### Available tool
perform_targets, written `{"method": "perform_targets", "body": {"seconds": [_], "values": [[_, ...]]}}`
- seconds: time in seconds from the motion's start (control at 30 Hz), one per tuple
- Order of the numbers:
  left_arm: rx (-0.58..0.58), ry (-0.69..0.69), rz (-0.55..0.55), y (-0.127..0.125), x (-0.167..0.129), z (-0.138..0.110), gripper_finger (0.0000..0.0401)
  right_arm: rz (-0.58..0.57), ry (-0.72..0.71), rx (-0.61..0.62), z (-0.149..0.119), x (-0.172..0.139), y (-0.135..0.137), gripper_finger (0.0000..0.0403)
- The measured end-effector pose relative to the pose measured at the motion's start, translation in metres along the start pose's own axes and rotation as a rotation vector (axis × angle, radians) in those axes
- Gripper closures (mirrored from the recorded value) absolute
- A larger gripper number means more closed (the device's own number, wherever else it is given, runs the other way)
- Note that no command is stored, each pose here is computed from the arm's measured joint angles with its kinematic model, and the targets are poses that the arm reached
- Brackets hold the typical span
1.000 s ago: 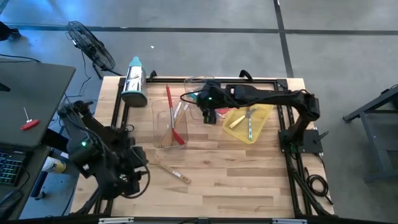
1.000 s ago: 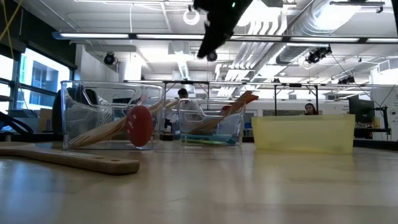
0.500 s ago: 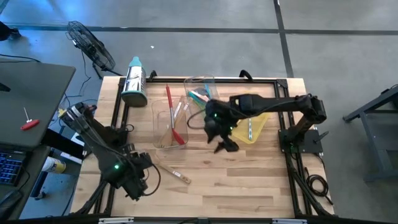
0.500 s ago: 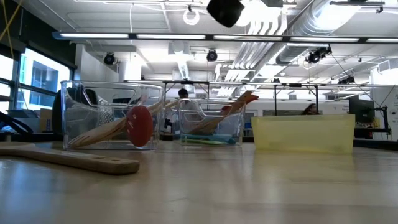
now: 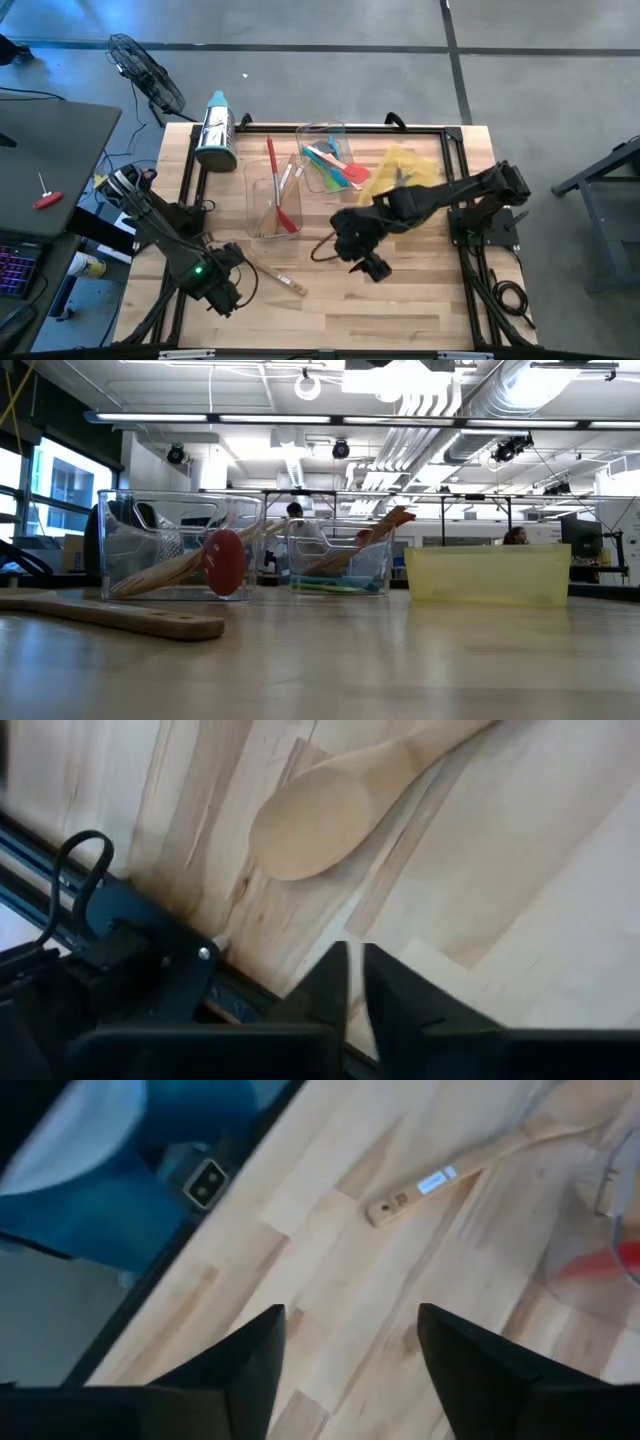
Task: Pick & Place Kitchen Items
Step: Put the wooden spoon into the top left transparent bin
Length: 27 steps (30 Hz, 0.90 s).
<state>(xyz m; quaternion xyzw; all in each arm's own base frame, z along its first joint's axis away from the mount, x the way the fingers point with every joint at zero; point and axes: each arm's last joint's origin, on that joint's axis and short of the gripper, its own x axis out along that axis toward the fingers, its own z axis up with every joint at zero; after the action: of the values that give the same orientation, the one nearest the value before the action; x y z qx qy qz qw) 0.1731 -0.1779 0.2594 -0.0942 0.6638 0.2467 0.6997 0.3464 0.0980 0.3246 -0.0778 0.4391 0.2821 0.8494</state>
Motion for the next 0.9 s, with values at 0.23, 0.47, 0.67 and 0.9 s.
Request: {"method": "perform_targets", "body": {"seconds": [0.23, 0.47, 0.67, 0.9], "values": [[0.04, -0.003, 0.0, 0.0, 0.0, 0.0, 0.0397, -0.092, 0.039, 0.05, 0.004, 0.012, 0.041, 0.0309], [0.08, 0.028, 0.042, 0.004, 0.013, 0.002, 0.0396, -0.297, 0.023, 0.199, 0.0, 0.028, 0.079, 0.0398], [0.153, 0.075, 0.085, 0.01, 0.041, 0.005, 0.0396, -0.281, -0.035, 0.28, -0.011, 0.052, 0.098, 0.04], [0.214, 0.055, 0.014, 0.008, 0.072, 0.01, 0.0396, -0.152, -0.185, 0.325, -0.012, 0.071, 0.101, 0.04]]}}
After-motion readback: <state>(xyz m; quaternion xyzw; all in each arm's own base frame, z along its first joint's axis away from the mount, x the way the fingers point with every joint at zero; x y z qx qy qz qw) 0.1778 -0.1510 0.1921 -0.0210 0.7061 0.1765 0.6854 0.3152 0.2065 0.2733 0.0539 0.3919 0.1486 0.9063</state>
